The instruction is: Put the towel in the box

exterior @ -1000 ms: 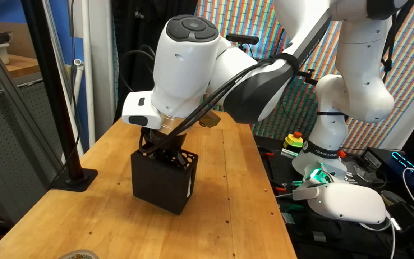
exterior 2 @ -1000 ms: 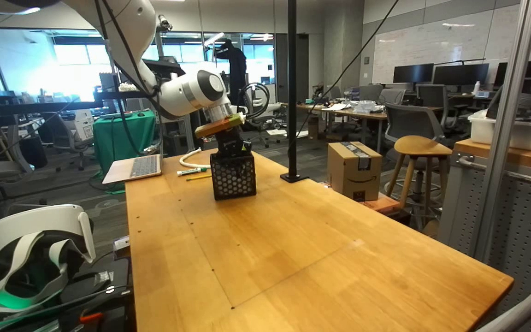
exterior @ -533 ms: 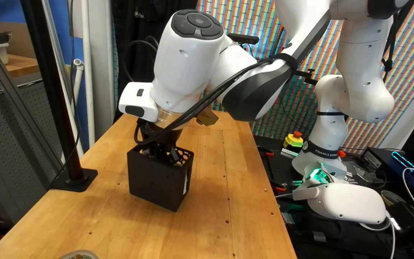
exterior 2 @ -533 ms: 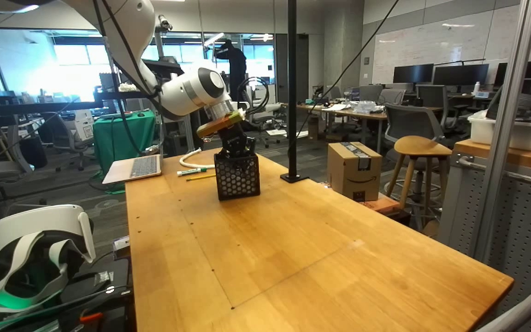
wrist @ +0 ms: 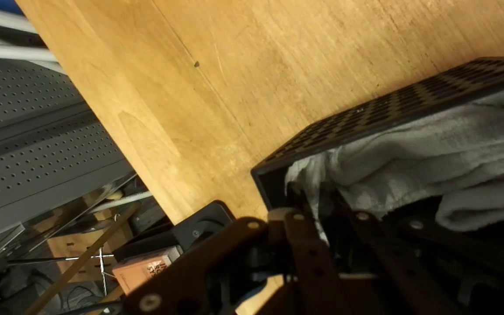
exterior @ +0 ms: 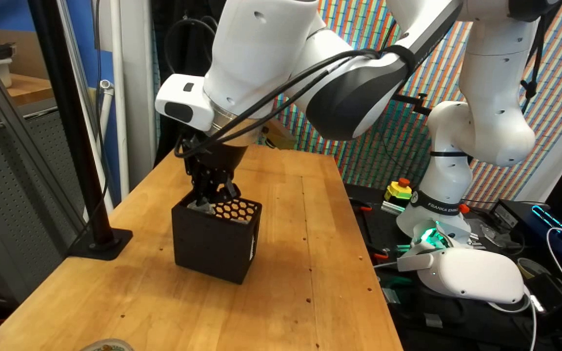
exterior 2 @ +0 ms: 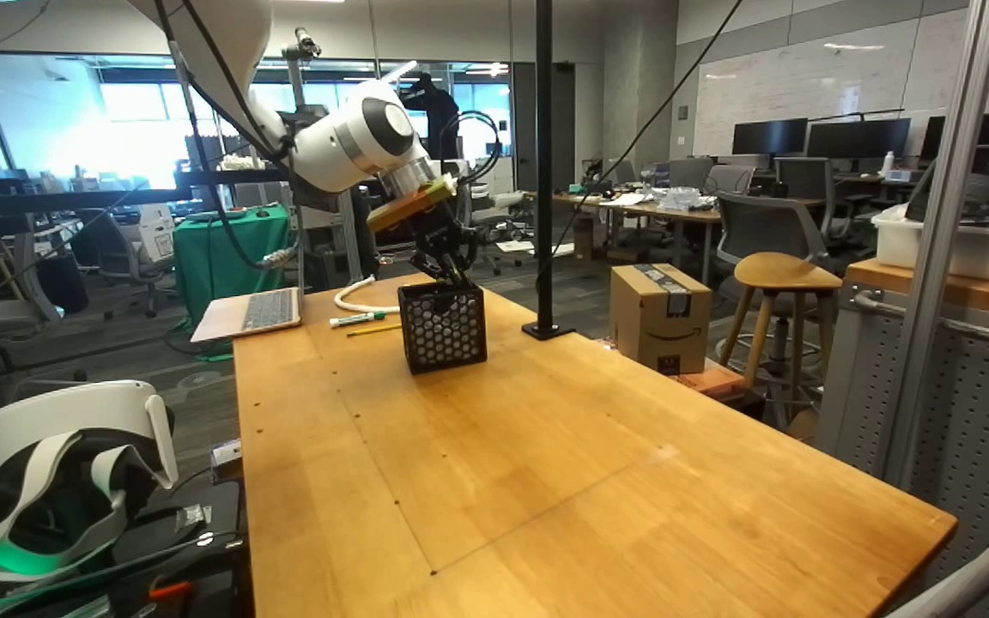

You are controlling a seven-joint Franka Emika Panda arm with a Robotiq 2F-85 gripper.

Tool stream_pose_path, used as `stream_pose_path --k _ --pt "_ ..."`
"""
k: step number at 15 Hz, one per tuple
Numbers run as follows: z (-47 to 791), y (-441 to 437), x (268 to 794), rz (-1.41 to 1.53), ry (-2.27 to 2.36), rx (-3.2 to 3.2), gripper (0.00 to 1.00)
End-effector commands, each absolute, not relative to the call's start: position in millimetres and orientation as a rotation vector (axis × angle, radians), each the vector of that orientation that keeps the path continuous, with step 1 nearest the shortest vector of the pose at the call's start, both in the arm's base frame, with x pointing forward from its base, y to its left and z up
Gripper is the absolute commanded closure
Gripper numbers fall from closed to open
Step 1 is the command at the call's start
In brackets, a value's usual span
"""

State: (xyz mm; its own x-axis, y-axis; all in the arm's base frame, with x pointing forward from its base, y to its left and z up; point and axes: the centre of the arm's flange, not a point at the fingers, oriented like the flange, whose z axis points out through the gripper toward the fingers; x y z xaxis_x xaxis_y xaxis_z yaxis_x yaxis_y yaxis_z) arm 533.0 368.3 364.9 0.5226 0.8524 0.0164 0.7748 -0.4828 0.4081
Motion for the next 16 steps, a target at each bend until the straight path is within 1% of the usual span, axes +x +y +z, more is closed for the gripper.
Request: stream_pose_path --k 1,2,9,10,11,12,13,16 --pt "397.6 361.1 536.3 0.388 1.365 2.444 0.83" --pt "403.5 359.7 537.7 0.404 1.361 2.451 0.84" --pt "421.7 354.4 547.1 0.446 1.295 2.519 0.83" --pt "423.0 354.8 546.7 0.447 1.282 2.54 0.74" --pt "410.3 357.0 545.3 0.411 1.29 2.509 0.83" --pt "411.2 356.9 545.8 0.412 1.287 2.515 0.76" --pt "411.7 357.0 546.0 0.413 1.286 2.518 0.74" --pt "411.8 357.1 545.9 0.412 1.283 2.524 0.74"
